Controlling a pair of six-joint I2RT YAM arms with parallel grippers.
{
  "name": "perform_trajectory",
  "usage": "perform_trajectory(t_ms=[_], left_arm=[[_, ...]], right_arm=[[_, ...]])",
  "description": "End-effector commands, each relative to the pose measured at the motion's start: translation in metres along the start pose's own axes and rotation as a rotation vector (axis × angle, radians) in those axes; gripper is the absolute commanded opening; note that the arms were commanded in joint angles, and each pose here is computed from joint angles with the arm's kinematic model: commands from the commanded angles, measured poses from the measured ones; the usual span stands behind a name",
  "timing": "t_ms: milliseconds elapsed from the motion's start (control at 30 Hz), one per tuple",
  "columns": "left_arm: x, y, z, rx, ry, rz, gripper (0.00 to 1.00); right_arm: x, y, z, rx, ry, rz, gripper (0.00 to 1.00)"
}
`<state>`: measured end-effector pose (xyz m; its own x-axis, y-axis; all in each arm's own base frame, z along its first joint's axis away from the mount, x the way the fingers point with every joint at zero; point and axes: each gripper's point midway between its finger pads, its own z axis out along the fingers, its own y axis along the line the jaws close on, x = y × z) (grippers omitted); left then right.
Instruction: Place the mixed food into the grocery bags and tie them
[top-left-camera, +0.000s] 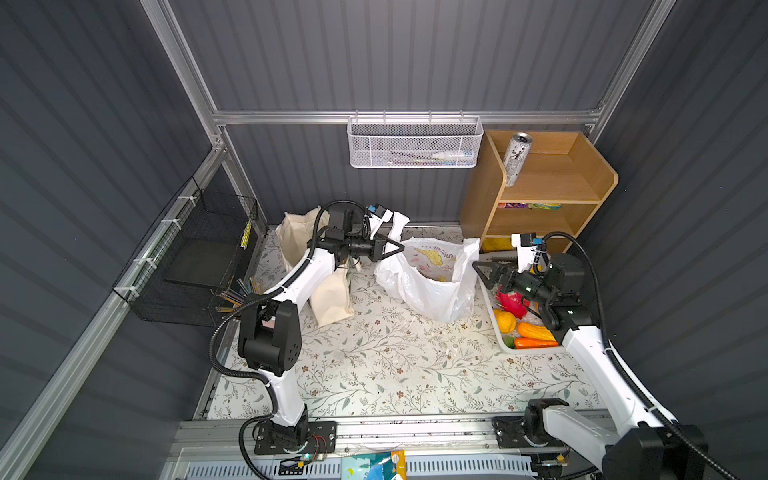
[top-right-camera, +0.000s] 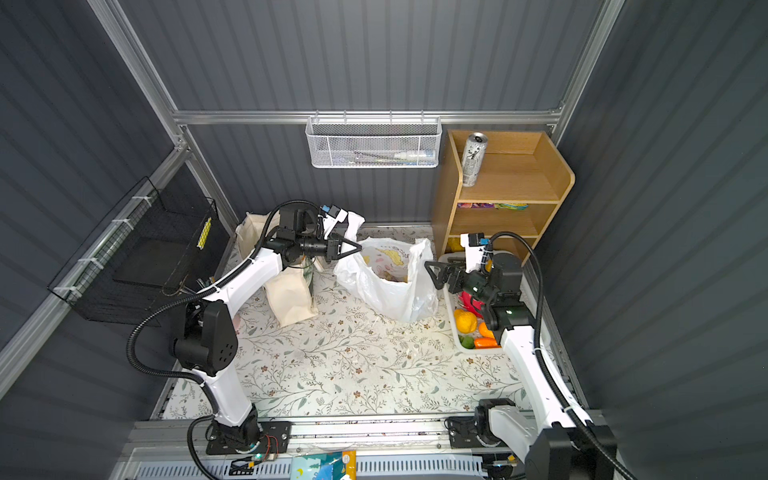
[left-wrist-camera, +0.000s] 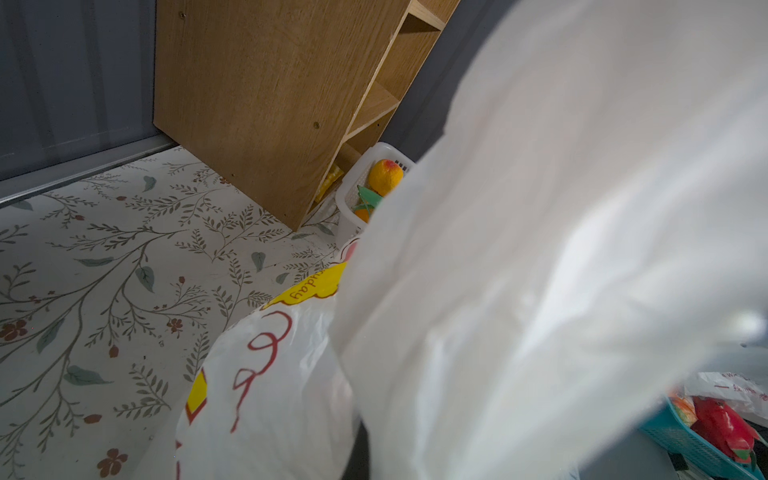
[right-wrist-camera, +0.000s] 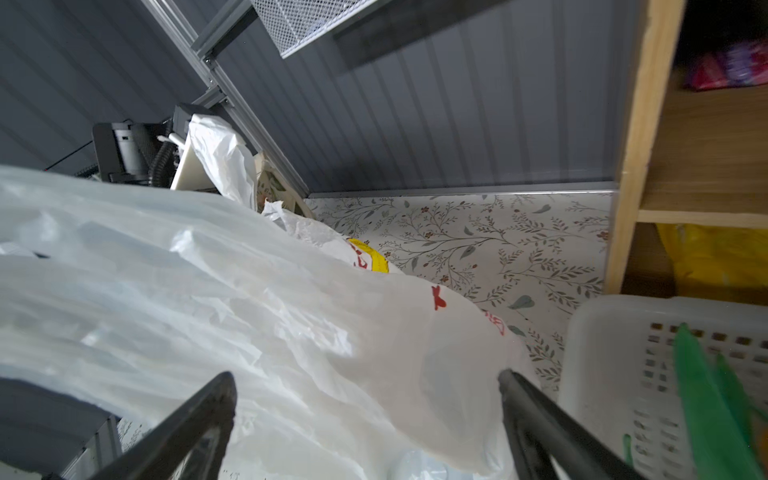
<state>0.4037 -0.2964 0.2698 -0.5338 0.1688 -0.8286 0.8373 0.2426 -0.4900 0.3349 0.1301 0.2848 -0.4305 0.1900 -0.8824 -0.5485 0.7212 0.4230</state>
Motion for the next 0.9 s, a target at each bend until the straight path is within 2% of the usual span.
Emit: perform_trajectory(t_ms=[0, 167, 400, 633, 867], left_arm=[[-0.004, -0.002, -0.001, 0.026, -0.002, 0.013, 0.0], [-0.007, -0.002, 0.0, 0.037, -0.015, -0.001, 0.0], [-0.011, -0.002, 0.001, 0.041, -0.019, -0.008, 0.0], [-0.012, -0.001, 0.001, 0.043, -0.023, -0.014, 0.0], [-0.013, -0.002, 0.001, 0.042, -0.025, -0.016, 0.0]], right_arm=[[-0.005, 0.032, -0.002, -0.063, -0.014, -0.119, 0.99], [0.014, 0.031, -0.005, 0.064, -0.008, -0.214, 0.99], [0.019, 0.009, -0.005, 0.176, -0.049, -0.218, 0.99], [0.008, 0.004, 0.014, 0.164, -0.076, -0.211, 0.99], [0.002, 0.02, 0.023, 0.068, -0.068, -0.219, 0.99]])
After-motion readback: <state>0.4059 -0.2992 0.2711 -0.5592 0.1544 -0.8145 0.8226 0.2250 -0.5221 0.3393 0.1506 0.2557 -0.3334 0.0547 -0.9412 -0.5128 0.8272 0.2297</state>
